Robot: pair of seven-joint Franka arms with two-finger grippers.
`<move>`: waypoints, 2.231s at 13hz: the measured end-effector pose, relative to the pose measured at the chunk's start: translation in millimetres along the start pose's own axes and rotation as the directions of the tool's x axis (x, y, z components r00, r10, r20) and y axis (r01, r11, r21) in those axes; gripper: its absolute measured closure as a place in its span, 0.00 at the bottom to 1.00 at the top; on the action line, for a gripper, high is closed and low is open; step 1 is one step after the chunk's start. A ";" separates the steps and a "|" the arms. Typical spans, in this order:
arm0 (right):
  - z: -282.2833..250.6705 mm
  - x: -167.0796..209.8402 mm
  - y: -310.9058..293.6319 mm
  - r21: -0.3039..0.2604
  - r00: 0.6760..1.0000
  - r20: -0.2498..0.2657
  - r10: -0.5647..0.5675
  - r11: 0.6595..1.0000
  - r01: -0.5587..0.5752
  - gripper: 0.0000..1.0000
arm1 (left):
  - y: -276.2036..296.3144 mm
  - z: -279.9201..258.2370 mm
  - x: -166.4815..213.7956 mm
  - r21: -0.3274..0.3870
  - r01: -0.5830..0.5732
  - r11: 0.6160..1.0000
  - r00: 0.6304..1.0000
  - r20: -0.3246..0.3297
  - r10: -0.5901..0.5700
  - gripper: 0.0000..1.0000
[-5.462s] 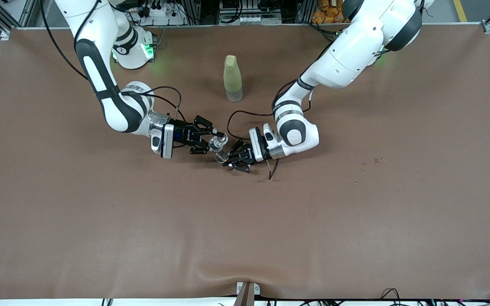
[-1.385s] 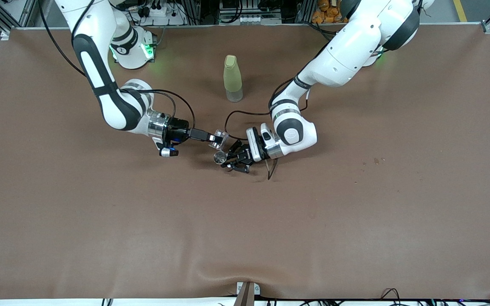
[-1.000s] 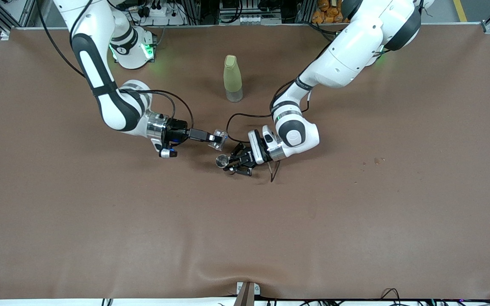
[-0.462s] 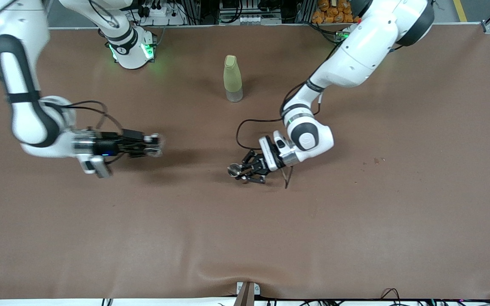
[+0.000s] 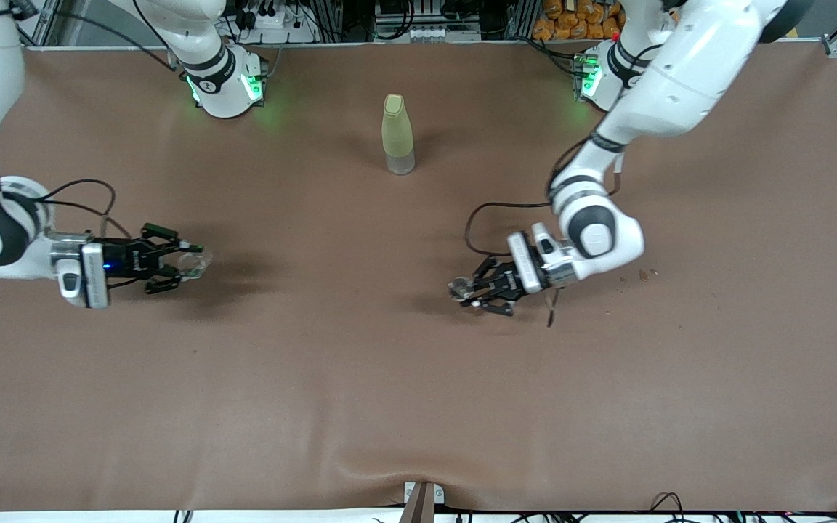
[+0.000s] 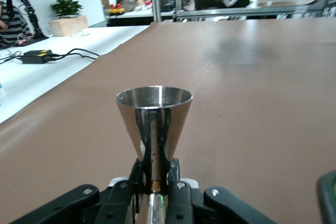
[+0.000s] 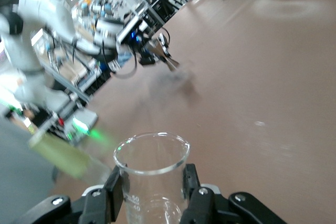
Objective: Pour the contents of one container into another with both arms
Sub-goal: 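Carry the beaker and jigger back toward their starting spots, then set down the beaker and open the right gripper while the left gripper releases the jigger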
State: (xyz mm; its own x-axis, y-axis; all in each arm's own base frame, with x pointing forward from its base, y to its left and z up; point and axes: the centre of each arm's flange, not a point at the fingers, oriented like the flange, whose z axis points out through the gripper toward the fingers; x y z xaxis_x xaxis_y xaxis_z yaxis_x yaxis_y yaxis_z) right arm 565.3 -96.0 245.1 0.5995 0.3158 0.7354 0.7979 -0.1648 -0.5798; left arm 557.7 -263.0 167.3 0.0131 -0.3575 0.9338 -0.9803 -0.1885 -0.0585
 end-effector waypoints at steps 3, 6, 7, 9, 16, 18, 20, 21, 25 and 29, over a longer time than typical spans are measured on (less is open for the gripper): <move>-57.9 -36.4 27.3 -0.007 0.982 -0.032 -0.188 0.982 0.188 0.50 | -11.6 -65.1 -19.1 -0.095 0.007 0.995 0.999 -0.034 -0.010 0.79; -86.8 -57.5 43.7 -0.027 0.931 -0.032 -0.363 0.932 0.362 0.50 | -20.6 -136.2 -50.5 -0.182 0.021 0.983 0.997 -0.064 -0.033 0.79; -84.3 -61.7 46.7 -0.018 0.915 -0.033 -0.401 0.916 0.401 0.50 | -23.8 -161.5 -60.7 -0.201 0.034 0.979 0.996 -0.076 -0.050 0.79; -69.4 -79.8 56.1 0.011 0.897 -0.058 -0.439 0.898 0.440 0.50 | -28.6 -209.1 -79.2 -0.223 0.060 0.973 0.994 -0.076 -0.078 0.79; -62.2 -150.8 94.0 0.008 0.888 -0.096 -0.450 0.892 0.452 0.50 | -21.6 -328.5 -149.4 -0.173 0.138 0.975 0.987 -0.060 -0.150 0.79; -59.1 -163.2 98.8 0.010 0.884 -0.107 -0.455 0.889 0.458 0.50 | -20.4 -340.0 -168.0 -0.159 0.146 0.976 0.985 -0.067 -0.158 0.79; -57.4 -164.7 100.4 0.012 0.882 -0.111 -0.458 0.887 0.462 0.43 | -22.4 -342.9 -180.5 -0.159 0.150 0.976 0.983 -0.086 -0.165 0.79; -57.7 -164.1 100.4 0.013 0.881 -0.111 -0.461 0.885 0.465 0.35 | -23.6 -343.3 -185.3 -0.157 0.153 0.976 0.981 -0.095 -0.170 0.79; -64.4 -162.5 98.4 0.014 0.876 -0.126 -0.465 0.882 0.471 0.27 | -27.6 -345.6 -198.6 -0.146 0.162 0.976 0.977 -0.112 -0.179 0.79; -84.4 -141.0 94.6 0.032 0.879 -0.147 -0.453 0.886 0.462 0.11 | -30.2 -345.1 -201.8 -0.143 0.148 0.979 0.979 -0.118 -0.166 0.79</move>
State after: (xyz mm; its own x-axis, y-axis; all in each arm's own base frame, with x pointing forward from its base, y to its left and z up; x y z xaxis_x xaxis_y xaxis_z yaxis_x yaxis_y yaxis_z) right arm 561.5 -234.9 116.1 0.1747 0.2153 0.9608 0.9823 0.0294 -0.1852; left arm 516.7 130.5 102.4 0.1519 -0.2111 0.9656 -0.9855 -0.1067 0.1317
